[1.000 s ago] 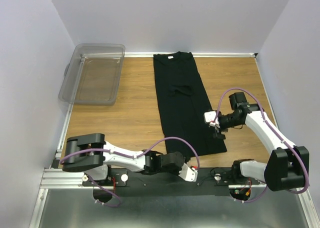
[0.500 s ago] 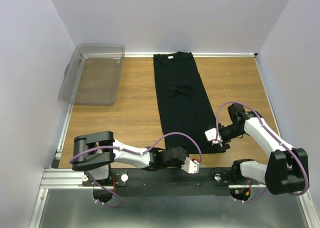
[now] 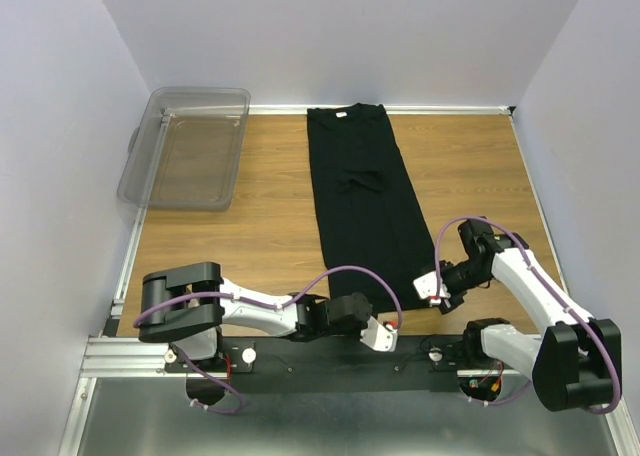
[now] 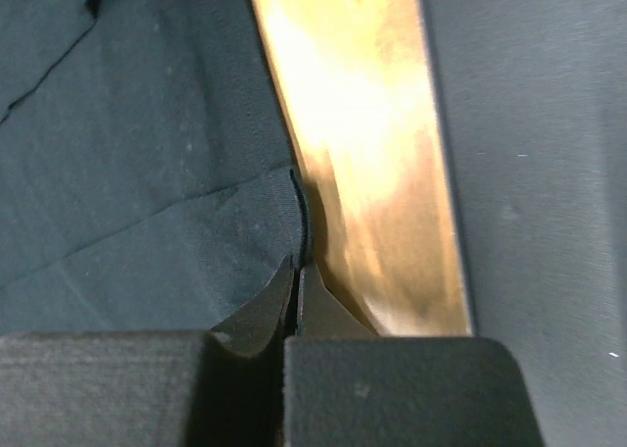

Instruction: Fold and stack the t-shirts

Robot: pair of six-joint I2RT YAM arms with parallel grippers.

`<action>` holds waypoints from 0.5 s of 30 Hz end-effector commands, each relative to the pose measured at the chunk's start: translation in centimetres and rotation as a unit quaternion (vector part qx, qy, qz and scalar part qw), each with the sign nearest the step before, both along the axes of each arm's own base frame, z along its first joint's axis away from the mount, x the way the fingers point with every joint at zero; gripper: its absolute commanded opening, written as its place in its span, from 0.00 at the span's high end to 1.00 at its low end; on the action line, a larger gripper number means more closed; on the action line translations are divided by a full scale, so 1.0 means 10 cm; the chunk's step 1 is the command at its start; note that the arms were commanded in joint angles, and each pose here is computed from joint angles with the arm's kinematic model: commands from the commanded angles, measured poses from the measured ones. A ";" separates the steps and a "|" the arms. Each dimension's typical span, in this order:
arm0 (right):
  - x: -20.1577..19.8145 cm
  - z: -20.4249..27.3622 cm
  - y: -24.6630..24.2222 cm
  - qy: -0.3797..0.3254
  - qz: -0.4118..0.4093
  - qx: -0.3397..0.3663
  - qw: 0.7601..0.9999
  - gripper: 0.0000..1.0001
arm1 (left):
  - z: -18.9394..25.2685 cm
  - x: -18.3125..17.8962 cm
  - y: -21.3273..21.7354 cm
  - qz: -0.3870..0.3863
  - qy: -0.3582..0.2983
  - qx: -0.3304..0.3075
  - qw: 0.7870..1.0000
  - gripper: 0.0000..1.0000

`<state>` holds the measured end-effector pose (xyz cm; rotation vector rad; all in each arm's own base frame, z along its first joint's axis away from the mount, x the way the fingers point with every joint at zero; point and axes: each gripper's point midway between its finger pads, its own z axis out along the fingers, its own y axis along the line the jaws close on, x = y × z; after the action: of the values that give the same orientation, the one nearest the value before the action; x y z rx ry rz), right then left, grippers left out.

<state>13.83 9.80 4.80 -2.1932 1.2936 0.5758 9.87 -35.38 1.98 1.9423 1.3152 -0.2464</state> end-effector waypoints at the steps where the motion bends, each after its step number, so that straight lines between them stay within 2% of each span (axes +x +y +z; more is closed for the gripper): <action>1: -0.07 0.09 -0.01 0.010 0.013 -0.008 1.000 0.38 | 0.10 -0.15 -0.06 -0.041 0.029 -0.003 0.999 1.00; 7: -0.01 0.06 -0.11 0.011 0.002 -0.046 0.999 0.40 | 0.29 0.03 -0.09 -0.027 0.049 -0.038 0.998 1.00; 15: -0.08 0.04 -0.03 0.047 0.020 -0.049 0.998 0.42 | 0.74 0.10 -0.24 -0.048 0.071 -0.105 0.991 1.00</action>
<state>13.54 9.37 5.11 -2.2659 1.3286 0.6150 11.91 -36.16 6.51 1.8525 1.3178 -0.4297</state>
